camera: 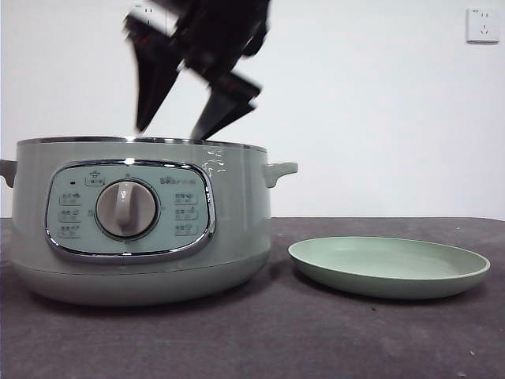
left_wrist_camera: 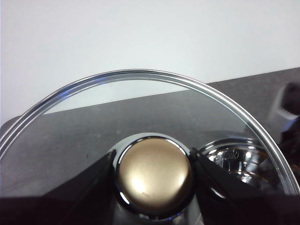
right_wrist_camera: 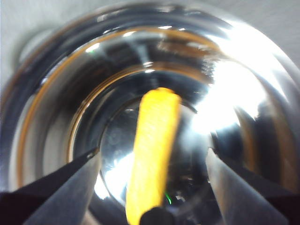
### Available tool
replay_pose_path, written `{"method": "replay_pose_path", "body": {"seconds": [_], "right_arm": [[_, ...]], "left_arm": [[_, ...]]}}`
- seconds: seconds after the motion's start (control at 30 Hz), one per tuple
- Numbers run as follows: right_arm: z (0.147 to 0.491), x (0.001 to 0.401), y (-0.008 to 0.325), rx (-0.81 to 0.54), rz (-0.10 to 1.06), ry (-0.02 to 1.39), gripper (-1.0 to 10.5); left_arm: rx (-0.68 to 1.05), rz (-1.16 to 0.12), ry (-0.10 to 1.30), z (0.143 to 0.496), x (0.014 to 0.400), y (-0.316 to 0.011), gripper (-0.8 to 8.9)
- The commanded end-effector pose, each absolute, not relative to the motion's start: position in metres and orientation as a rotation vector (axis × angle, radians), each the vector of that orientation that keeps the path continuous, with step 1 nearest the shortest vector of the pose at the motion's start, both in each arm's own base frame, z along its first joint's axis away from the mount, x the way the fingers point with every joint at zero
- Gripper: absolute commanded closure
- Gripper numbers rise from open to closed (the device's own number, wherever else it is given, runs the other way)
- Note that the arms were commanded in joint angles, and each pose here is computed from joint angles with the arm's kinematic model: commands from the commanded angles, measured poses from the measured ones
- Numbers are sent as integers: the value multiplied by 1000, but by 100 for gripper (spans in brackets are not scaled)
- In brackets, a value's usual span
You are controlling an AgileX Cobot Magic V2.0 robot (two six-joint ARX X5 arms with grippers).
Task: Take the corn out from the steamer,put the corn on the plate,close the lid
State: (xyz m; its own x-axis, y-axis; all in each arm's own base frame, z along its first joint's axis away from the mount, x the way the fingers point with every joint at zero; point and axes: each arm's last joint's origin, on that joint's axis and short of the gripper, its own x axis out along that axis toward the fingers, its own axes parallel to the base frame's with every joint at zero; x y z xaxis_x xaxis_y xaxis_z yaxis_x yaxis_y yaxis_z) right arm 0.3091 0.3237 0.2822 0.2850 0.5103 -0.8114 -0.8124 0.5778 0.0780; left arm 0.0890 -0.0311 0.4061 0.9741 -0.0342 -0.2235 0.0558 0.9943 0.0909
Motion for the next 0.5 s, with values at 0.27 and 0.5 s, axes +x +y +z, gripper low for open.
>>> {"method": "replay_pose_path", "body": {"seconds": [0.27,0.5], "right_arm": [[228,313,354,-498,909,973,568],[209,317,358,-514,905,1008,674]], "left_arm": [[85,-40,178,412,86,-29,822],[87,-40,184,412,86,-29,822]]}}
